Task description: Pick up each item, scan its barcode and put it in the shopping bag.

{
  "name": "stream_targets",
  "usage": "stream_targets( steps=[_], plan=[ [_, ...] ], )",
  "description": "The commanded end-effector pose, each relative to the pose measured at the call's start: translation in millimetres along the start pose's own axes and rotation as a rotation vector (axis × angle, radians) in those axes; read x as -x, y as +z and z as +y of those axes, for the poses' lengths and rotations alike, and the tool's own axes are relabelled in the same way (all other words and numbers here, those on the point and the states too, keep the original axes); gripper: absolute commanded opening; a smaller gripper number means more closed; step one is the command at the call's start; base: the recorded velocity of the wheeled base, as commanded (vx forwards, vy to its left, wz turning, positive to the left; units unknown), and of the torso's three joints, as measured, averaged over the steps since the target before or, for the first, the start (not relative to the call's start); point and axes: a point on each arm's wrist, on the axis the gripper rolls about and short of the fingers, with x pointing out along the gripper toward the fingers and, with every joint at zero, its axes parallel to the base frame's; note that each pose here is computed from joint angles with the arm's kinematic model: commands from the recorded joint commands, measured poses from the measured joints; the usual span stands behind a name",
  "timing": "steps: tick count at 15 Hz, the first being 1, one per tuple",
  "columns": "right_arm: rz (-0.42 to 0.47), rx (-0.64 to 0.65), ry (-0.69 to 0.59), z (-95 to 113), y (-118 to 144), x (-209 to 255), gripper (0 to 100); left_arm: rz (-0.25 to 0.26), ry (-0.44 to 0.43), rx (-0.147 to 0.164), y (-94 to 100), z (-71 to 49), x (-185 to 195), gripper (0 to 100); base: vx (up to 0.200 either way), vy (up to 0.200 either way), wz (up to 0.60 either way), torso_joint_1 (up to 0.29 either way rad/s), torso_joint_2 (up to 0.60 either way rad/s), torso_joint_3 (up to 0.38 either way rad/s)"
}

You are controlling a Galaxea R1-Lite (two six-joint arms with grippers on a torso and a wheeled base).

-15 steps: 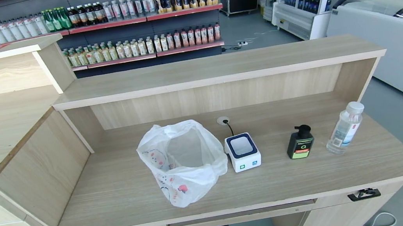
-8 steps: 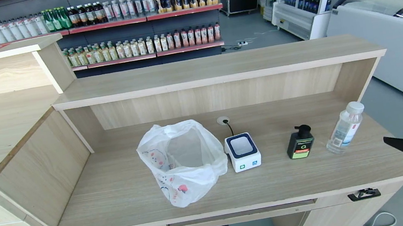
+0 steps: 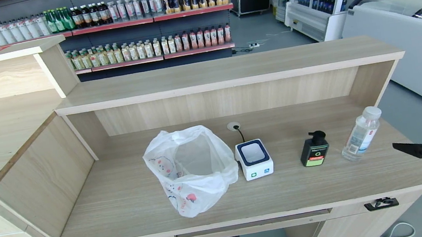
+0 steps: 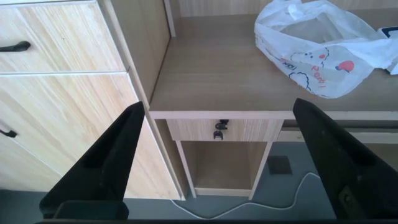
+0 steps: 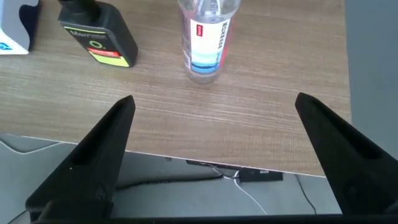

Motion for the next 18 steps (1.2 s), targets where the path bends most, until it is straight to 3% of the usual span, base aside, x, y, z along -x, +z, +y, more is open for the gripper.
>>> stream_targets(
  steps=[1, 6, 18],
  plan=[
    [0.018, -0.017, 0.024, -6, -5, -18, 100, 0.0, 0.0, 0.0, 0.0, 0.0, 0, 100, 0.0, 0.0, 0.0, 0.0, 0.0, 0.0],
    [-0.002, 0.028, 0.123, 6, 3, -55, 100, 0.0, 0.0, 0.0, 0.0, 0.0, 0, 100, 0.0, 0.0, 0.0, 0.0, 0.0, 0.0],
    [-0.033, 0.118, 0.337, 62, 4, -123, 100, 0.0, 0.0, 0.0, 0.0, 0.0, 0, 100, 0.0, 0.0, 0.0, 0.0, 0.0, 0.0]
  ],
)
